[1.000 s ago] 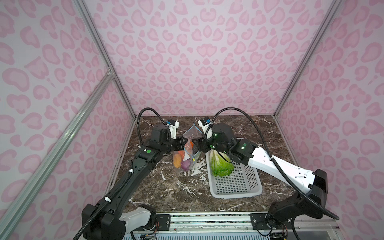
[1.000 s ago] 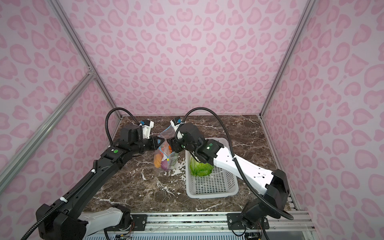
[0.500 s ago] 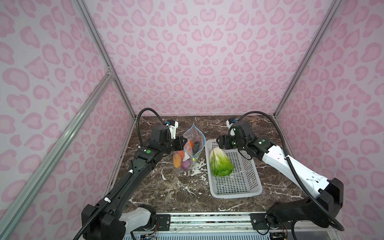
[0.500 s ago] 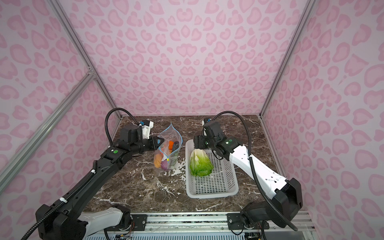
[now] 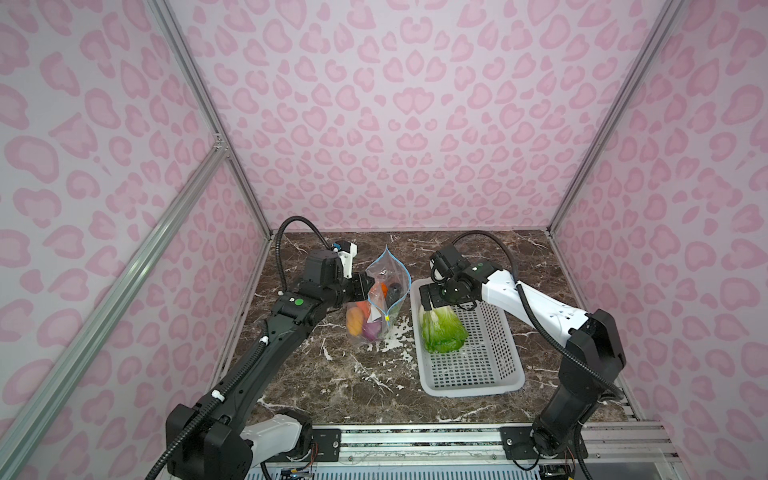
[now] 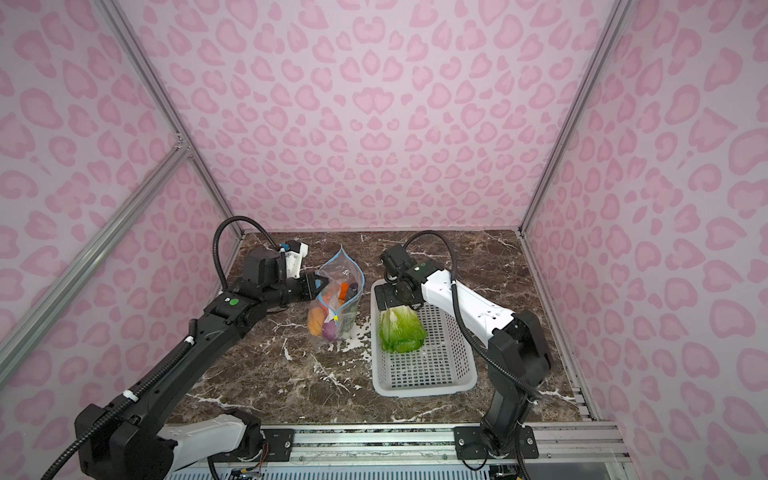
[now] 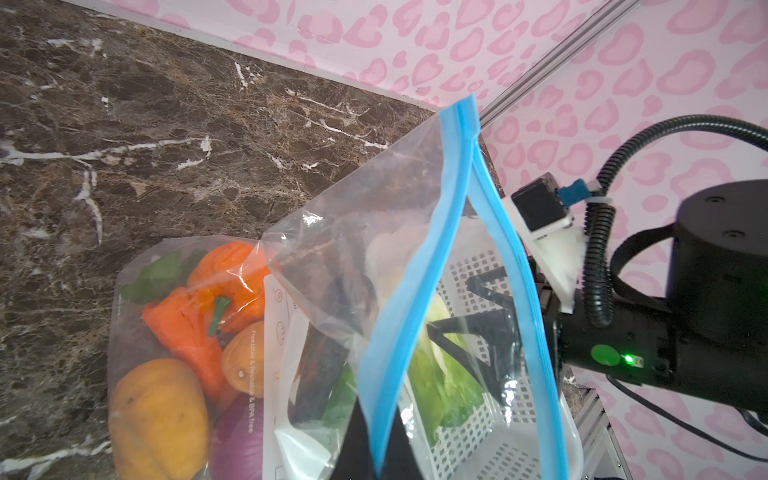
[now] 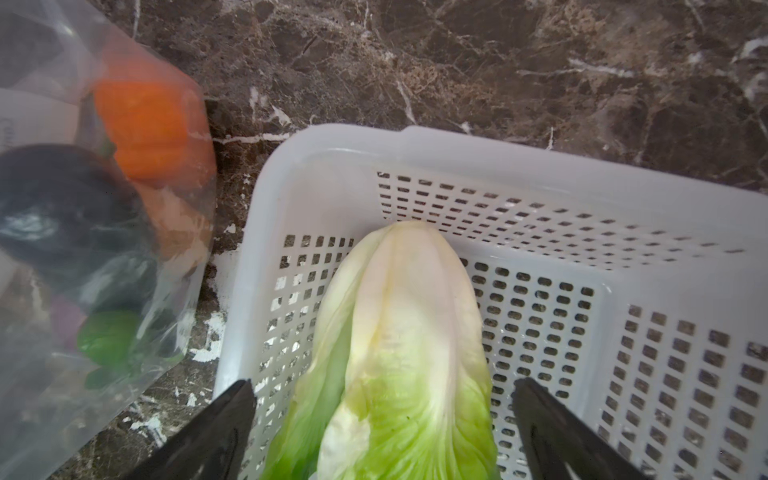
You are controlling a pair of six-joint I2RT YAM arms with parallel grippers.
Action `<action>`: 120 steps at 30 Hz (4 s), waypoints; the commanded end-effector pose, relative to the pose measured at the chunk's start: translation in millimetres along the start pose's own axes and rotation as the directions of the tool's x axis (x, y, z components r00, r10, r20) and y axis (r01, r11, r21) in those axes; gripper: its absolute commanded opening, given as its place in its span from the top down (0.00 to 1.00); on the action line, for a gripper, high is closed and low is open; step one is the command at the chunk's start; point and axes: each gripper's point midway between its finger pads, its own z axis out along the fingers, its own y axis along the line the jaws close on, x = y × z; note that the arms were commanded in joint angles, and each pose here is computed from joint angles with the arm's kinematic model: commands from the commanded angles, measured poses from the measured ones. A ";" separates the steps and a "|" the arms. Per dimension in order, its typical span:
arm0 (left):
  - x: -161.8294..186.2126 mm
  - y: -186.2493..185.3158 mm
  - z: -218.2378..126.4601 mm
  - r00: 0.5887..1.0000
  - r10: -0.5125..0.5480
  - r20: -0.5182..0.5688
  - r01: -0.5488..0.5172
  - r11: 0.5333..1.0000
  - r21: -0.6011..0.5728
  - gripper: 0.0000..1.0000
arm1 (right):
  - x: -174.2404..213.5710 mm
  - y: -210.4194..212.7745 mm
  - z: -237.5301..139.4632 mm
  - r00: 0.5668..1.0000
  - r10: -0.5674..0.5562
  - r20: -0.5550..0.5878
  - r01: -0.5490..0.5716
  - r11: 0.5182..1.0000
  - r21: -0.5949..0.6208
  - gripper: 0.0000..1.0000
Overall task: Place the food in the zip-top bag and seal the zipper
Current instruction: 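Move the right gripper back over the lettuce in the basket, then lower the right gripper around the lettuce top and close on it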
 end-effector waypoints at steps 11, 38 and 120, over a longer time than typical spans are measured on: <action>-5.1 -4.3 -3.4 1.000 0.013 0.022 -0.013 1.000 0.014 0.98 | 12.9 3.2 34.2 0.994 -0.074 -0.084 0.083 0.990 0.114 0.01; -6.1 -3.9 -4.8 1.000 0.013 0.027 -0.014 1.000 0.008 0.97 | 44.5 -2.7 64.8 0.978 -0.112 -0.177 0.135 0.983 0.124 0.01; -8.1 -7.0 -8.2 0.999 0.016 0.036 -0.016 1.000 0.017 0.97 | 67.0 6.4 29.8 0.919 -0.349 -0.184 0.382 0.904 0.191 0.01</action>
